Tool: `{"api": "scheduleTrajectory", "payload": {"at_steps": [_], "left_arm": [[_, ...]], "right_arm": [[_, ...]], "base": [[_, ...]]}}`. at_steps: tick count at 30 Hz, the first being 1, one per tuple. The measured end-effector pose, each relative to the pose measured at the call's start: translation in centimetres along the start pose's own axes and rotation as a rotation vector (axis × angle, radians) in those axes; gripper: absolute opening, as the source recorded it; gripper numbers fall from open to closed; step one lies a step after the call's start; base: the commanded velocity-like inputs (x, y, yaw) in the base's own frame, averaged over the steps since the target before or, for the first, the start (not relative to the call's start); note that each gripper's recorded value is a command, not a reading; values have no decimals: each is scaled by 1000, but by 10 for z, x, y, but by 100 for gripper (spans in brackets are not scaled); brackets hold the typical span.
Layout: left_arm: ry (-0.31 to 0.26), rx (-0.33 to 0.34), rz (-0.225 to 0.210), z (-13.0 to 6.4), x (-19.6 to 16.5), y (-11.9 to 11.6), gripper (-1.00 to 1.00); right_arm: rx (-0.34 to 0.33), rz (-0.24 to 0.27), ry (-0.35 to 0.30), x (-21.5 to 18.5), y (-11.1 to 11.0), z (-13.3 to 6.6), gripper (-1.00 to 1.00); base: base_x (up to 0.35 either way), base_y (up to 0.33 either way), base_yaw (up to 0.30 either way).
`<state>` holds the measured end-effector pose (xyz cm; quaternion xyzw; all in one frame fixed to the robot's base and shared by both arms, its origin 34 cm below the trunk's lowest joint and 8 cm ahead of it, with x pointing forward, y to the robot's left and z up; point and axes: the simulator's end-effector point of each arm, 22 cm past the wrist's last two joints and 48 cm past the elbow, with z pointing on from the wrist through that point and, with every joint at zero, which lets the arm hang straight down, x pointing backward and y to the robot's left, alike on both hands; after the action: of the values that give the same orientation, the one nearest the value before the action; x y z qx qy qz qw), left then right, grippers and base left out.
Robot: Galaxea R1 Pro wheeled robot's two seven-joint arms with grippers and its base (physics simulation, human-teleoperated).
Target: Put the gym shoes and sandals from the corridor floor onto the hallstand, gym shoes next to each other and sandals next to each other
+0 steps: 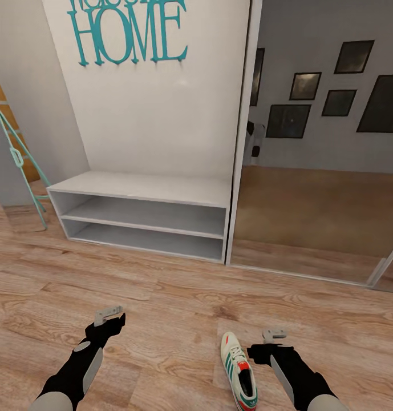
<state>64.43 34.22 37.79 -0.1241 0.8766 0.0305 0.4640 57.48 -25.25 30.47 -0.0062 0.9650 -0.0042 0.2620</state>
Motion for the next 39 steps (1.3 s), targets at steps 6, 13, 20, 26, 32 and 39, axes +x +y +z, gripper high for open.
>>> {"api": "scheduleTrajectory", "payload": {"at_steps": [6, 13, 20, 26, 32, 39], "left_arm": [[2, -1, 2, 0, 1, 0, 100], [4, -1, 2, 1, 3, 0, 100], [5, -1, 3, 1, 3, 0, 100], [4, 1, 3, 1, 3, -1, 100], [4, 1, 3, 1, 2, -1, 100], [1, 0, 2, 1, 1, 0, 100]], "right_arm": [[0, 0, 3, 1, 0, 1, 100], [0, 2, 6, 3, 0, 2, 100], [-2, 0, -98, -6, 1, 5, 100], [-2, -2, -114, 14, 2, 11, 100], [-3, 5, -110, 23, 1, 13, 100], [-3, 7, -109, 25, 1, 13, 100]], "base": [[0, 0, 152], [0, 0, 92], [0, 0, 15], [0, 0, 2], [0, 0, 0], [0, 0, 0]]}}
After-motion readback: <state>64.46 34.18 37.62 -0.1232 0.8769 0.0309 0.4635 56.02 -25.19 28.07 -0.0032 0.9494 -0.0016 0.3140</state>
